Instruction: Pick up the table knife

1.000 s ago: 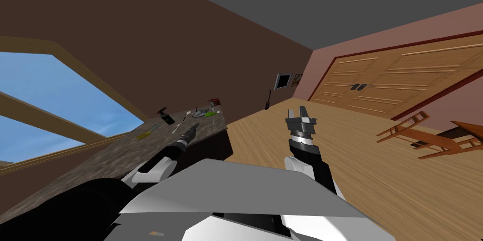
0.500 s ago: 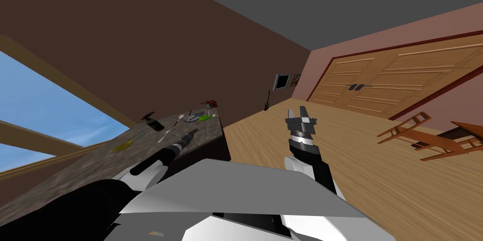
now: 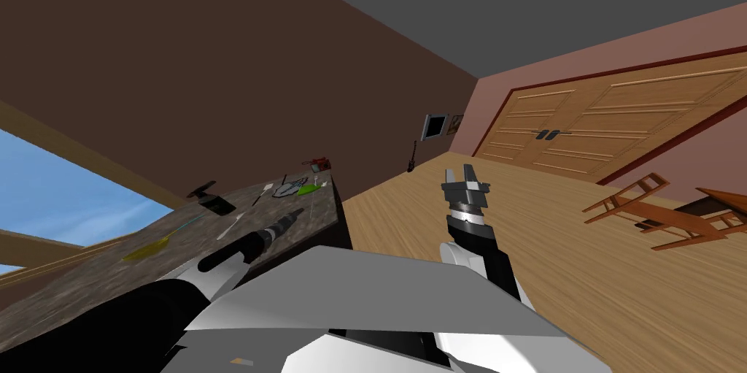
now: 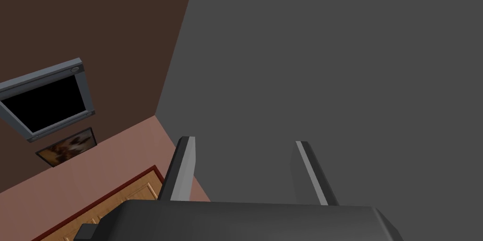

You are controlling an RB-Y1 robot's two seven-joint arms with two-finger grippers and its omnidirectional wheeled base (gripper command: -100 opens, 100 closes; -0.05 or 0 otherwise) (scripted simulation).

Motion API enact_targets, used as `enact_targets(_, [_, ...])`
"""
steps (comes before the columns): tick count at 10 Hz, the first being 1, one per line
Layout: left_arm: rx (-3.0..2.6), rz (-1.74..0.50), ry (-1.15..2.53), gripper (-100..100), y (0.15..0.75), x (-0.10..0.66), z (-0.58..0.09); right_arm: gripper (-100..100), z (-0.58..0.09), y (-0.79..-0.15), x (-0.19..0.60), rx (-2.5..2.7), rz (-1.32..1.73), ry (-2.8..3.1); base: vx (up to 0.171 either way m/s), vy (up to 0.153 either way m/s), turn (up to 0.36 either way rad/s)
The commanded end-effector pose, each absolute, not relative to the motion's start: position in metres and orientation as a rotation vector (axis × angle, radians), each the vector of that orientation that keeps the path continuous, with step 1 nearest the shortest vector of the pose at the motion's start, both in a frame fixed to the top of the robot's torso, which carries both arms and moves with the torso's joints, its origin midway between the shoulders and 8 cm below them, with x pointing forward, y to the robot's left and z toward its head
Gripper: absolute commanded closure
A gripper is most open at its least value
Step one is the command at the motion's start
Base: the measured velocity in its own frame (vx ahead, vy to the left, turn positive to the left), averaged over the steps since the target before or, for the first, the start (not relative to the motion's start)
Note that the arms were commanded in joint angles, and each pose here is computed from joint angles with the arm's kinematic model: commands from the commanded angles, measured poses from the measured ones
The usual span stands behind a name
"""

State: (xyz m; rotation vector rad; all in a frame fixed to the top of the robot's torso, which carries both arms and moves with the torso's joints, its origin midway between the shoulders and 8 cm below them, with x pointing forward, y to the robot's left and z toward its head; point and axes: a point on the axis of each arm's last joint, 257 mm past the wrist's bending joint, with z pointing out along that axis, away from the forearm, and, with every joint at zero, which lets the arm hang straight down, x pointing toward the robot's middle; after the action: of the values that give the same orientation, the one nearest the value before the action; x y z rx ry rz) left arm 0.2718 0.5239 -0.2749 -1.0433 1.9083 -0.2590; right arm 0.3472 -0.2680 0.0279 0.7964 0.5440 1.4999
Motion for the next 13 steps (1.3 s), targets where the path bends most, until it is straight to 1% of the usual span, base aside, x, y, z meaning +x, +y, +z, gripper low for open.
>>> enact_targets(1, [-1.036, -0.221, 1.949, -100, 0.530, 0.266, -0.281, 0, 0.028, -0.268, 0.347, 0.796, 1.500, 0.544, 0.140, 0.012, -0.022])
enact_targets(3, [-0.997, -0.100, 2.084, -100, 0.541, 0.240, -0.298, 0, 0.028, -0.268, 0.347, 0.796, 1.500, 0.544, 0.202, 0.002, -0.055])
enact_targets(4, [-1.002, -0.092, 2.089, -100, 0.542, 0.239, -0.299, 0, 0.028, -0.268, 0.347, 0.796, 1.500, 0.544, 0.174, 0.006, -0.026])
enact_targets(6, [-0.965, 0.027, 2.212, -100, 0.553, 0.212, -0.312, 0, 0.028, -0.268, 0.347, 0.796, 1.500, 0.544, 0.160, -0.007, -0.050])
enact_targets(7, [-0.962, 0.028, 2.213, -100, 0.553, 0.212, -0.312, 0, 0.028, -0.268, 0.347, 0.796, 1.500, 0.544, 0.140, 0.010, -0.023])
enact_targets(11, [-0.895, 0.211, 2.388, -100, 0.571, 0.170, -0.326, 0, 0.028, -0.268, 0.347, 0.796, 1.500, 0.544, 0.167, 0.006, -0.038])
enact_targets(13, [-0.879, 0.263, 2.434, -100, 0.576, 0.158, -0.329, 0, 0.028, -0.268, 0.347, 0.796, 1.500, 0.544, 0.114, 0.013, -0.035])
